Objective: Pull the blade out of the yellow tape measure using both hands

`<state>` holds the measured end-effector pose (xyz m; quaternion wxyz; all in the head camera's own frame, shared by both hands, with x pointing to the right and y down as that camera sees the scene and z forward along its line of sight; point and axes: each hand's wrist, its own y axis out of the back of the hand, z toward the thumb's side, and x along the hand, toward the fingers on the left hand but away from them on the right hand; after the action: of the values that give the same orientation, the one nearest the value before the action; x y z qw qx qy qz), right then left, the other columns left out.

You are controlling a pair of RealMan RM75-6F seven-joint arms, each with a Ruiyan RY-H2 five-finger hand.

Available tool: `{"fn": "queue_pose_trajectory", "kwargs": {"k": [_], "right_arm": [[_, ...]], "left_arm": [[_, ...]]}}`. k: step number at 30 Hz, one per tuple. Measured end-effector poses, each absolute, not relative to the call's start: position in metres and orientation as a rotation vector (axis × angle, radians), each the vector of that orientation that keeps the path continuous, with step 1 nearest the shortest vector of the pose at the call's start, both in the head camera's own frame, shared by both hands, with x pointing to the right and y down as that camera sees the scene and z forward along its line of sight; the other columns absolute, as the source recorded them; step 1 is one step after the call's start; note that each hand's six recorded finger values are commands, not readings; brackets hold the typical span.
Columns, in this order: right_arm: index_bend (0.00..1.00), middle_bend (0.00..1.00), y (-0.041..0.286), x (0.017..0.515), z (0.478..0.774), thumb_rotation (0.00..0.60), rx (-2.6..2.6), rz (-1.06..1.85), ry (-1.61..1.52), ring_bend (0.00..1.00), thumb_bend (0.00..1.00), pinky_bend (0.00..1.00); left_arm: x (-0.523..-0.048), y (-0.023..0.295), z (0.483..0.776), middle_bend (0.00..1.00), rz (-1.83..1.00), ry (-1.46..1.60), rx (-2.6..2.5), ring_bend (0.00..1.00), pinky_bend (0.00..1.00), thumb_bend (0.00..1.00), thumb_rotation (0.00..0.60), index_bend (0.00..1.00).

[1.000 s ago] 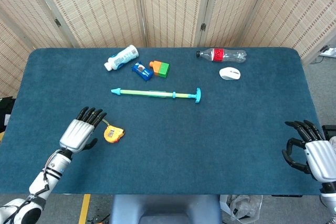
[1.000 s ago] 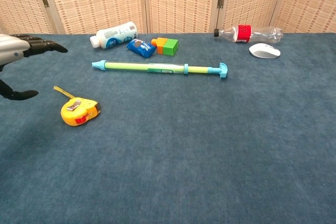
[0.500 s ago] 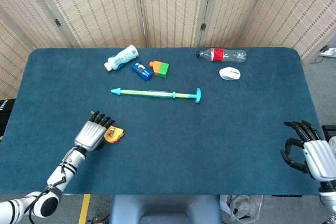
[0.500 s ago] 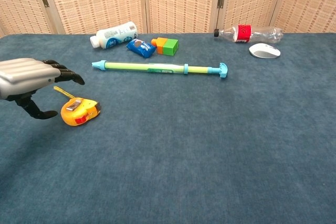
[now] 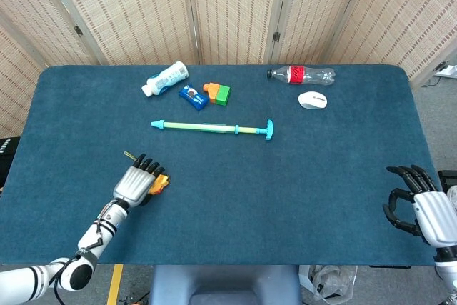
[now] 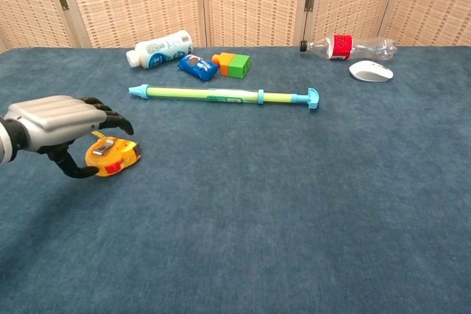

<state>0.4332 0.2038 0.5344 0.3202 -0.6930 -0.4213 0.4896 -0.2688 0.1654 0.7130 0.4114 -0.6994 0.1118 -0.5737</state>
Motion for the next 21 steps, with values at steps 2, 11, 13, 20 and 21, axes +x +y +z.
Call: {"fn": "queue_pose_trajectory", "kwargs": {"k": [2, 11, 13, 20, 21], "right_arm": [[0.25, 0.21, 0.204, 0.434, 0.534, 0.6, -1.82, 1.288, -1.109, 0.13, 0.46, 0.08], [0.25, 0.21, 0.204, 0.434, 0.536, 0.6, -1.822, 1.294, -1.109, 0.13, 0.46, 0.08], [0.25, 0.21, 0.204, 0.434, 0.536, 0.6, -1.824, 1.294, -1.107, 0.13, 0.46, 0.08], [0.25, 0.21, 0.203, 0.43, 0.537, 0.6, -1.831, 1.288, -1.096, 0.13, 0.46, 0.08], [0.25, 0.21, 0.203, 0.43, 0.537, 0.6, -1.832, 1.287, -1.095, 0.13, 0.46, 0.08]], "left_arm": [[-0.267, 0.165, 0.715, 0.21, -1.445, 0.28, -1.761, 0.14, 0.02, 0.41, 0.6, 0.21], [-0.271, 0.164, 0.721, 0.25, -1.464, 0.27, -1.748, 0.16, 0.02, 0.44, 0.6, 0.27], [-0.272, 0.163, 0.722, 0.27, -1.47, 0.273, -1.748, 0.17, 0.02, 0.44, 0.6, 0.28], [-0.274, 0.159, 0.726, 0.44, -1.473, 0.307, -1.752, 0.31, 0.08, 0.44, 0.6, 0.42], [-0.275, 0.159, 0.727, 0.46, -1.472, 0.311, -1.753, 0.32, 0.08, 0.44, 0.6, 0.42]]}}
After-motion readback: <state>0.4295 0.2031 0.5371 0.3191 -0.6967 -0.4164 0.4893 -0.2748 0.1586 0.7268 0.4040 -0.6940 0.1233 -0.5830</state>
